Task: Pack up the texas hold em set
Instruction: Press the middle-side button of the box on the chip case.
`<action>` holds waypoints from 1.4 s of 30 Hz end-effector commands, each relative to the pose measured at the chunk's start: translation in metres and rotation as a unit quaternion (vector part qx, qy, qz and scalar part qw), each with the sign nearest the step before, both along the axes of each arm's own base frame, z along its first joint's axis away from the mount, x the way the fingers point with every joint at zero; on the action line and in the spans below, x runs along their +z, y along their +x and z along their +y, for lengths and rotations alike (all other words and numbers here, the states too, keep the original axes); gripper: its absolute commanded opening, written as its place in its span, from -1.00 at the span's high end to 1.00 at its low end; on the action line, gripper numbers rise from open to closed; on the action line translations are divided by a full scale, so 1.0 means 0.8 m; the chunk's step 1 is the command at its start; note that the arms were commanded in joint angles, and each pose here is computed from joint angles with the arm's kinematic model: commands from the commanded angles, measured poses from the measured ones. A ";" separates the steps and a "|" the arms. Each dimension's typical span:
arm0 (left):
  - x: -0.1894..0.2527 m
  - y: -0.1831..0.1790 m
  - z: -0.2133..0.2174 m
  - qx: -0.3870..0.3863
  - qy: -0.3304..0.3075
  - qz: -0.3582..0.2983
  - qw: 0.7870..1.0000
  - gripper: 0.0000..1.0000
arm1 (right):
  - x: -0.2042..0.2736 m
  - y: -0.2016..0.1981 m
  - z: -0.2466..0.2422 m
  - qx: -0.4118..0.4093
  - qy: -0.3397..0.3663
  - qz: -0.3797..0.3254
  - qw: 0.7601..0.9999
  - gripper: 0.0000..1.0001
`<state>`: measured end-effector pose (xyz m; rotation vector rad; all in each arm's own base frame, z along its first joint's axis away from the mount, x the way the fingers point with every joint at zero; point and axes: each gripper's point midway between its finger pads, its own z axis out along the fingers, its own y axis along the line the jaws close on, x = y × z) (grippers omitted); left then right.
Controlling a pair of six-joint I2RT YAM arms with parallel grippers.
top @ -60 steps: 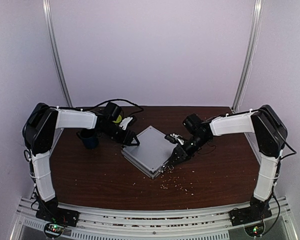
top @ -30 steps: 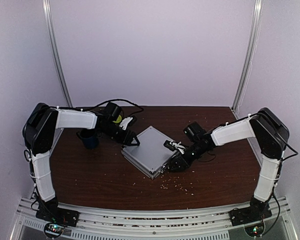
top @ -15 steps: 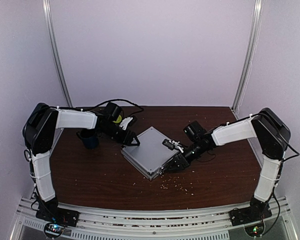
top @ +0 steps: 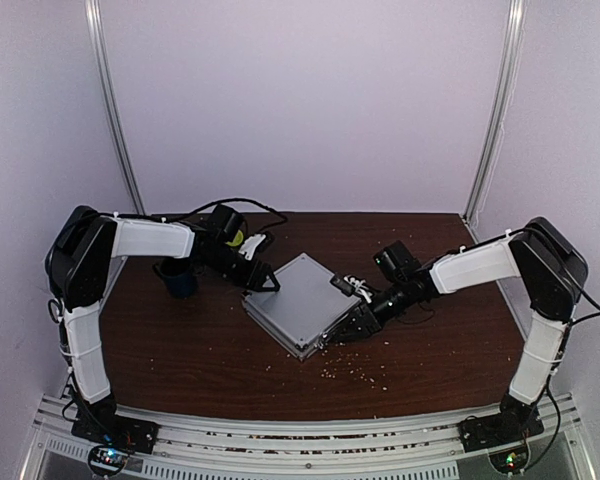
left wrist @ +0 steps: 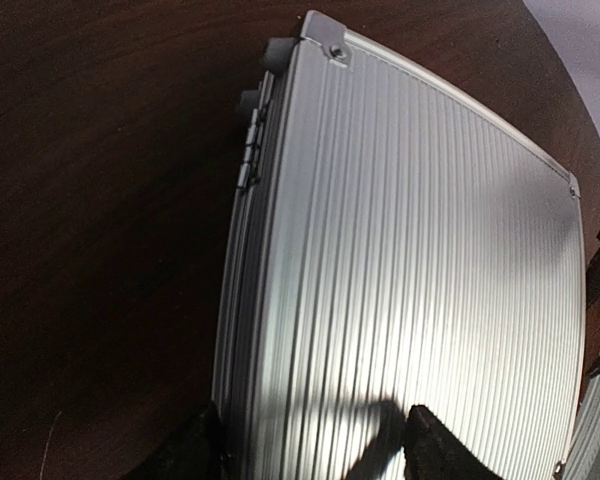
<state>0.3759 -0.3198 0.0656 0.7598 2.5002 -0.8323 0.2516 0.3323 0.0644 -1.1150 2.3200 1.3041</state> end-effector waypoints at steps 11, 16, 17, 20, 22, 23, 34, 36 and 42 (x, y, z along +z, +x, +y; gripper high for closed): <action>-0.026 -0.019 -0.007 -0.019 0.016 0.027 0.999 -0.23 | 0.037 0.031 0.014 -0.010 0.056 -0.067 0.996 0.20; -0.026 -0.019 -0.007 -0.019 0.017 0.026 0.999 -0.23 | 0.038 0.032 0.015 -0.009 0.059 -0.065 0.996 0.20; -0.026 -0.019 -0.007 -0.019 0.017 0.026 0.999 -0.23 | 0.041 0.032 0.017 -0.008 0.062 -0.066 0.996 0.20; -0.026 -0.019 -0.007 -0.019 0.017 0.026 0.999 -0.23 | 0.050 0.036 0.019 -0.008 0.069 -0.076 0.995 0.20; -0.028 -0.021 -0.007 -0.019 0.018 0.028 0.999 -0.23 | 0.052 0.039 0.020 -0.010 0.071 -0.079 0.994 0.19; -0.028 -0.021 -0.006 -0.018 0.019 0.029 0.999 -0.23 | 0.053 0.040 0.021 -0.010 0.073 -0.080 0.994 0.19; -0.031 -0.024 -0.008 -0.022 0.024 0.033 0.999 -0.23 | 0.060 0.039 0.025 -0.015 0.093 -0.076 0.993 0.19; -0.030 -0.024 -0.008 -0.022 0.023 0.032 0.999 -0.23 | 0.060 0.039 0.025 -0.014 0.091 -0.076 0.993 0.18; -0.031 -0.024 -0.007 -0.022 0.024 0.033 0.999 -0.24 | 0.064 0.038 0.029 -0.020 0.105 -0.056 0.993 0.17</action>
